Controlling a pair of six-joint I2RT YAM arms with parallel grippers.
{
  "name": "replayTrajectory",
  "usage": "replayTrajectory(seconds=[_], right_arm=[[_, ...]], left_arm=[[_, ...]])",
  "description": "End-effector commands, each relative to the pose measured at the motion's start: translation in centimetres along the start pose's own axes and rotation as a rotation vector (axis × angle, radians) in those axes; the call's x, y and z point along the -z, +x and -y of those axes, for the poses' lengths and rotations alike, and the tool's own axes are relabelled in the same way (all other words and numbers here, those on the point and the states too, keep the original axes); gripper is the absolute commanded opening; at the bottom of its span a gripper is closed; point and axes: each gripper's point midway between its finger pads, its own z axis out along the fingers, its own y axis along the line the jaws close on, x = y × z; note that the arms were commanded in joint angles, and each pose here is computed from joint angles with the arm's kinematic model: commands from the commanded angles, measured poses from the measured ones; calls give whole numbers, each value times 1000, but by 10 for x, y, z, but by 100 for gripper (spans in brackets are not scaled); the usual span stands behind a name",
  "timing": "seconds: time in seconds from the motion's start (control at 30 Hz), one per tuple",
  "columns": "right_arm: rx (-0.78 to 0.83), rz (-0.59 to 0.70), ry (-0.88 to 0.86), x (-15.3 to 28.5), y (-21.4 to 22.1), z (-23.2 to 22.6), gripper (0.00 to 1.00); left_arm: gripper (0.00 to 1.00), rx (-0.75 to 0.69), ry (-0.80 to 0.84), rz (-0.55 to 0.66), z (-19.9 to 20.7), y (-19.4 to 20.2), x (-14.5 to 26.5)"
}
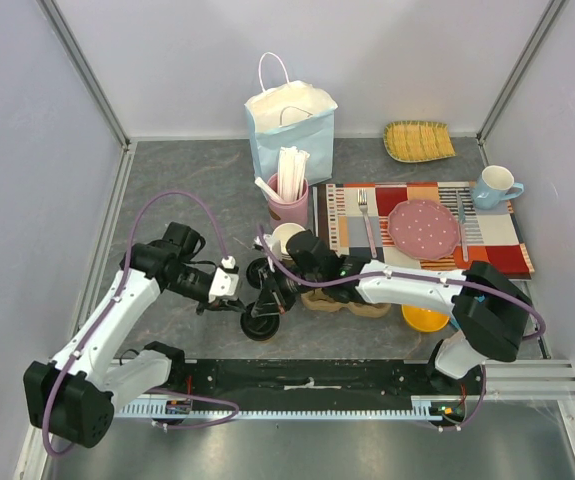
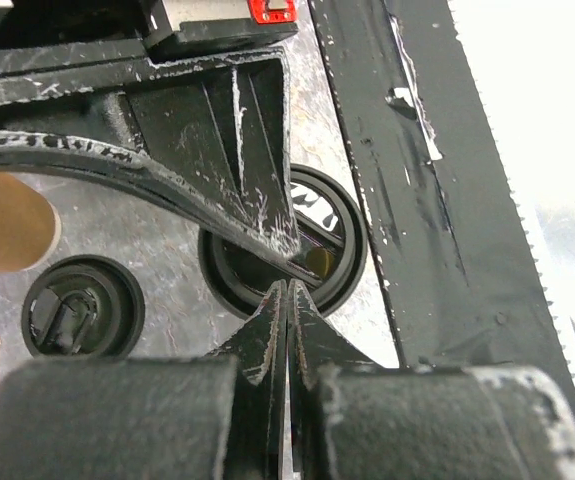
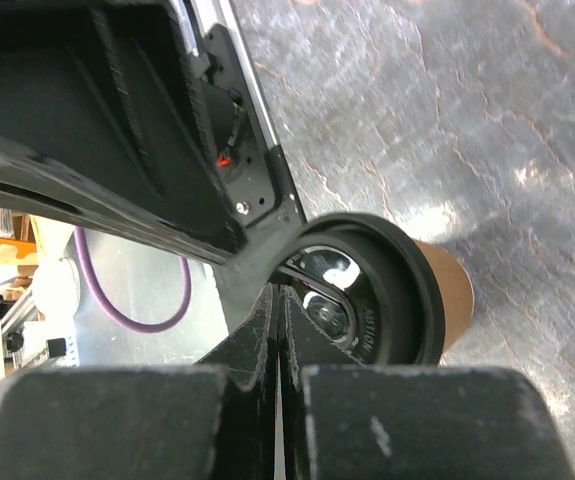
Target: Pack the takeout coffee
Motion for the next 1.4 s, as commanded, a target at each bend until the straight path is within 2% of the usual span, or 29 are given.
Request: replayTrajectory(seconds=[0.0,0.17,0.3,0.4,0.43,0.53,0.7,0.77,0.83,0.93,1.0,1.13,1.23,1.37], right_arm=[[82,69,-30,13,-35,-25,0],[74,90,4,20,-30,-20,0],[-18,31,39,7,12,11,0],[-72,-14,57,-2,37,30,0],[-78,-8,62,-3,40,34,0],[-96,-5,86,3,46,43,0],[-79,15,83,12,35,38,0],[-60,1,72,13,29,32,0],[-32,17,41,14,7,16,0],[31,61,1,17,-25,-6,0],[66,101,-9,21,-45,-16,0],[71,118,6,21,-52,-16,0],[42,99,44,17,-40,-2,0],[-28,23,123,8,7,37,0]], left_arm=[[2,-19,-28,52,-16,-13,-1],[2,-24,-44,49,-28,-4,-11],[2,-37,-29,26,-29,5,-31],[2,-65,-12,-48,-23,30,-46],[2,-53,-7,-107,-17,49,-49],[2,-50,-16,-182,-13,74,-47],[2,-17,-28,-110,-15,48,-38],[2,-9,-36,-48,-22,21,-33],[2,-28,-54,14,-29,-9,-25],[2,-44,-66,51,-32,-30,-17],[2,-50,-73,39,-33,-29,-15],[2,-87,-61,-18,-28,-8,-19],[2,-91,-33,-47,-18,10,-24],[2,-80,-4,-32,-10,23,-39]])
